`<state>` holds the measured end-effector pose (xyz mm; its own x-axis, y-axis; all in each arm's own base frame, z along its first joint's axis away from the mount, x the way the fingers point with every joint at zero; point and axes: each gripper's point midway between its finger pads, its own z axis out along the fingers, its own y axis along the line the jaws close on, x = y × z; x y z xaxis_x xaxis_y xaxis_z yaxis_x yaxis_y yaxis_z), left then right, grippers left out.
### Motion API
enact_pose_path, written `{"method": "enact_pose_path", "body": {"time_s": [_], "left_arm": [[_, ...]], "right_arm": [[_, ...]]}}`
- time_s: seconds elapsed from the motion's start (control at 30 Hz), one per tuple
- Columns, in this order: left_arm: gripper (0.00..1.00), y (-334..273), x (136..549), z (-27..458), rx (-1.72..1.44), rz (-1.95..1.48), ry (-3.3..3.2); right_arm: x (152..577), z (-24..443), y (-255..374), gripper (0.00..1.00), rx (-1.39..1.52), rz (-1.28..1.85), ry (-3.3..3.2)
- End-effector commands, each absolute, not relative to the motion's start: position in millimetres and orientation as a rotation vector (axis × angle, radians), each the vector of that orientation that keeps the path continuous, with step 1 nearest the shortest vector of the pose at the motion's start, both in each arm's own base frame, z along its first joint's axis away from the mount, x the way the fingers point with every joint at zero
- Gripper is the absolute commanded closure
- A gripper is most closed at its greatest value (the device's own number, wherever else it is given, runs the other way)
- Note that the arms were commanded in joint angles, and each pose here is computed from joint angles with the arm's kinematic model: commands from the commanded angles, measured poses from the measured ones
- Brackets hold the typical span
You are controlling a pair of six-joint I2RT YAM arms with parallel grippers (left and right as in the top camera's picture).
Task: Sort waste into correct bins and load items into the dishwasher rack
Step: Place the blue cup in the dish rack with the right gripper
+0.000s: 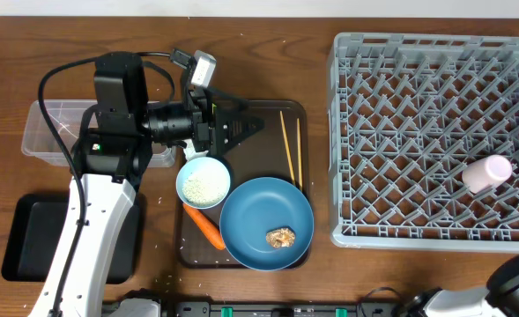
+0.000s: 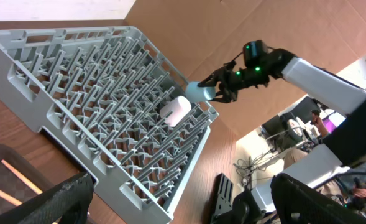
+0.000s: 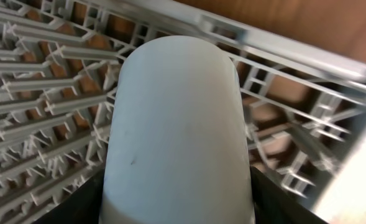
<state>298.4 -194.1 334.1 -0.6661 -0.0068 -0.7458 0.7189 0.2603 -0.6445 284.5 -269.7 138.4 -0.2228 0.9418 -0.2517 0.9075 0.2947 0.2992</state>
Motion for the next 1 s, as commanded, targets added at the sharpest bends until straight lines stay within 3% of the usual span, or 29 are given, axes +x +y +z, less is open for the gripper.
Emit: {"method": "enact_pose_path", "body": {"time_s": [0.0,0.1,0.23,0.4,0.57,0.63,0.7,0.97], "left_arm": [[0.08,-192.2,297.4,341.1,0.654,-1.436,1.876],[0.08,-192.2,297.5,341.1,0.654,-1.435,1.876],[0.08,-192.2,297.5,341.1,0.654,-1.435,1.876],[0.08,-192.1,297.5,340.4,0.65,-1.436,1.881],[0.08,-185.8,309.3,325.3,0.552,-1.35,1.97],[0.08,-183.5,312.6,320.7,0.524,-1.323,1.996],[0.08,-183.3,312.7,320.1,0.522,-1.321,1.999],[0.08,-183.1,311.8,318.5,0.518,-1.323,2.008]], "right_arm": [[299.2,127.5,-263.6,0.49,1.672,0.284,2.173],[306.2,114.1,-259.0,0.48,1.704,0.368,2.175],[311.0,104.7,-252.1,0.28,1.745,0.457,2.167],[314.0,135.2,-261.1,0.21,1.696,0.427,2.1],[315.9,202.7,-262.1,0.2,1.546,0.375,2.009],[313.4,228.7,-258.8,0.27,1.476,0.344,1.977],[309.0,242.7,-256.3,0.28,1.439,0.308,1.965],[301.2,226.6,-244.7,0.28,1.491,0.244,2.042]]}}
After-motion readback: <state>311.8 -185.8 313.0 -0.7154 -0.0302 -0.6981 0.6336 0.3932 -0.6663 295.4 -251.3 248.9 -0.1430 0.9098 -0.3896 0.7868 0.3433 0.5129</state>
